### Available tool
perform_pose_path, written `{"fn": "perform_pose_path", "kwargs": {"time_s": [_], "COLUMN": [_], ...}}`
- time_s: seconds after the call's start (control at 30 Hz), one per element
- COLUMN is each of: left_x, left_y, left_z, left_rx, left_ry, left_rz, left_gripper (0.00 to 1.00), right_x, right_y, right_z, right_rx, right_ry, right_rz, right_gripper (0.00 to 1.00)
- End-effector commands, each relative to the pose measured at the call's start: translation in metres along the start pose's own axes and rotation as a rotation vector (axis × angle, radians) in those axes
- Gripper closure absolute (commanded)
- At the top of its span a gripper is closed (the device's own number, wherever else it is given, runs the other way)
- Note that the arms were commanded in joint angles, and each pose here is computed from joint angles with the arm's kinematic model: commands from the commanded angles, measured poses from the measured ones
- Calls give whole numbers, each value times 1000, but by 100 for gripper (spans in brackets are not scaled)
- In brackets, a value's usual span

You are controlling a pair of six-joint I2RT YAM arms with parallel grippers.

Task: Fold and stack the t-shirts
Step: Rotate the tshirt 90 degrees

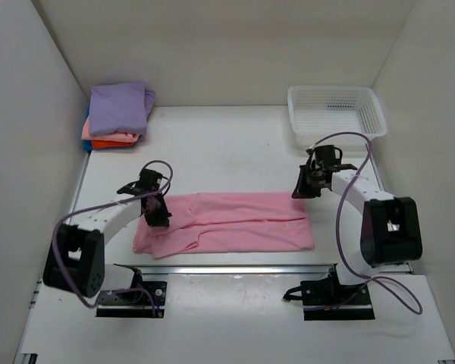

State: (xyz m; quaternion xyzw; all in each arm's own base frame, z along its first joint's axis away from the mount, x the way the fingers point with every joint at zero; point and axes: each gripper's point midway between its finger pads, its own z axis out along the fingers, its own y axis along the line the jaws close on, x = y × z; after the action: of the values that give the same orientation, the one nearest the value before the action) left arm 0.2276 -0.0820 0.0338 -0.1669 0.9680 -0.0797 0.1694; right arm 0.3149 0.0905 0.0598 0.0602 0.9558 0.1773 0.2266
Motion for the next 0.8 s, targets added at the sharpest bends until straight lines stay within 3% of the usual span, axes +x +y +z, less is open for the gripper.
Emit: {"fn": "perform_pose_path", "kwargs": {"time_s": [0.0,0.17,0.3,0.37,0.4,0.43,0.47,0.5,0.53,0.57,0.6,0.63,0.67,0.77], "left_x": [-31,-43,-83,-97,-125,-147,-135,-174,-189,-174,-197,-227,-237,-220], "left_y": [-12,-22,-50,-66,-89,-104,-100,-133,-151,-146,-173,-205,-224,-233], "left_z": [13,51,67,89,85,94,117,108,117,142,155,130,136,164], "left_rx": [-13,-73,-59,-30,-4,-9,-62,-2,-2,-47,0,53,94,175], "left_ry": [-84,-2,-43,-9,-51,-53,33,-35,-24,69,33,-43,-66,-1], "left_rz": [-28,-2,30,64,81,109,152,164,195,209,218,228,222,189], "left_gripper": [98,100,100,100,100,100,100,100,100,100,100,100,100,100], "right_x": [-9,2,17,18,25,28,32,42,47,57,67,77,86,110], "right_y": [11,-13,-30,-41,-41,-34,-32,-28,-18,-14,-10,2,13,37], "right_z": [13,41,44,35,34,33,32,36,36,37,34,36,36,40], "right_rx": [-37,77,203,352,392,398,401,393,379,373,376,365,350,292], "right_ry": [30,152,194,165,163,145,126,120,103,93,87,84,65,38], "right_rz": [-58,-13,57,89,75,103,142,143,182,232,242,279,304,337], "right_gripper": [100,100,100,100,100,100,100,100,100,100,100,100,99,100]}}
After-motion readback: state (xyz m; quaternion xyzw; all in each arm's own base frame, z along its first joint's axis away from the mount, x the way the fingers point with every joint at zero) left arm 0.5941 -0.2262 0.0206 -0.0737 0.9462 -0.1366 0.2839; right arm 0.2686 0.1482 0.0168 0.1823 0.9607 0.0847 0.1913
